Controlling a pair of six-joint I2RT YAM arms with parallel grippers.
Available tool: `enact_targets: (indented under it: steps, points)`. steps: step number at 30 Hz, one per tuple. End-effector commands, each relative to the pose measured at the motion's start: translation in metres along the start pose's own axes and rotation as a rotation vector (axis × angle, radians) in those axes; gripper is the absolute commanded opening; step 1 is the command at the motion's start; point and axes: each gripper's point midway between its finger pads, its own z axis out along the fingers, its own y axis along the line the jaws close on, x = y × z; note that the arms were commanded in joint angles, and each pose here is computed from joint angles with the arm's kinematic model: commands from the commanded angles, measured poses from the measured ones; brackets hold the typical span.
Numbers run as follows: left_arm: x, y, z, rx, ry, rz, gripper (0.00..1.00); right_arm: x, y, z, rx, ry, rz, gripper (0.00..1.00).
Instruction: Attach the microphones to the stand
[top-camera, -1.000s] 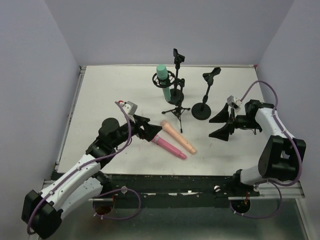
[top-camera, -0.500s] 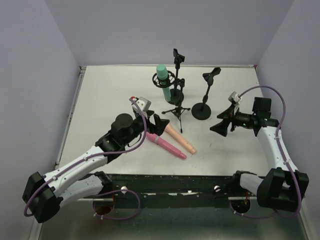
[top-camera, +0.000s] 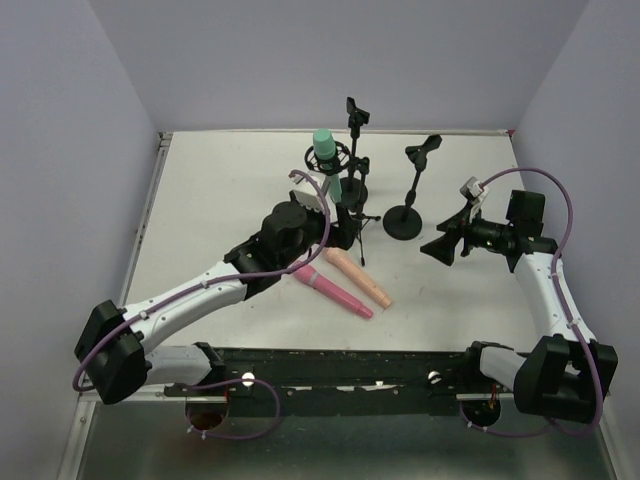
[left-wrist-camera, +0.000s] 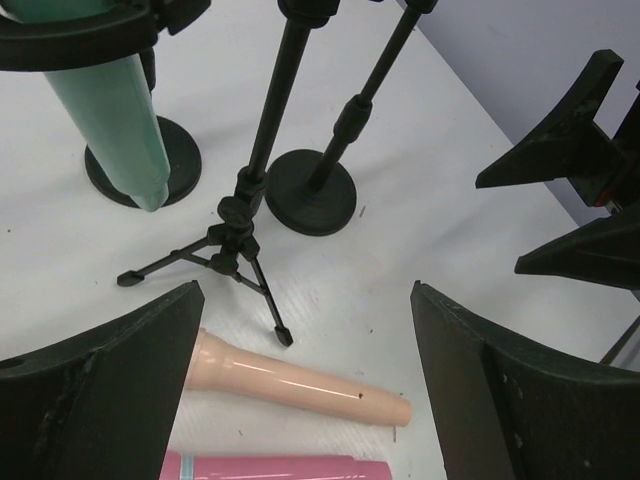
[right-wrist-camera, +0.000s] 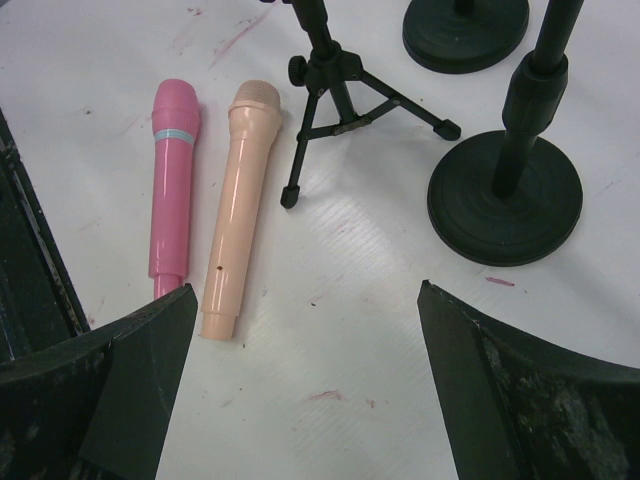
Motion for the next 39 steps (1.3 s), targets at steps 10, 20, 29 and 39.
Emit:
enact_targets:
  steps: [10,20,29,39]
  points:
    - [-0.034,0.000,0.073,-0.097,-0.184,0.065,0.75,-0.004,0.001,0.000,-0.009,-0.011,-0.010,1.00]
    - [-0.041,0.008,0.100,-0.153,-0.258,0.147,0.58,-0.002,-0.001,0.000,-0.006,-0.004,-0.012,0.99]
    - [-0.044,0.008,0.118,-0.177,-0.288,0.177,0.40,-0.001,-0.002,0.001,-0.005,0.001,-0.013,1.00]
    - [-0.057,-0.008,0.118,-0.102,-0.328,0.259,0.00,0.000,-0.002,0.001,-0.009,0.003,-0.011,1.00]
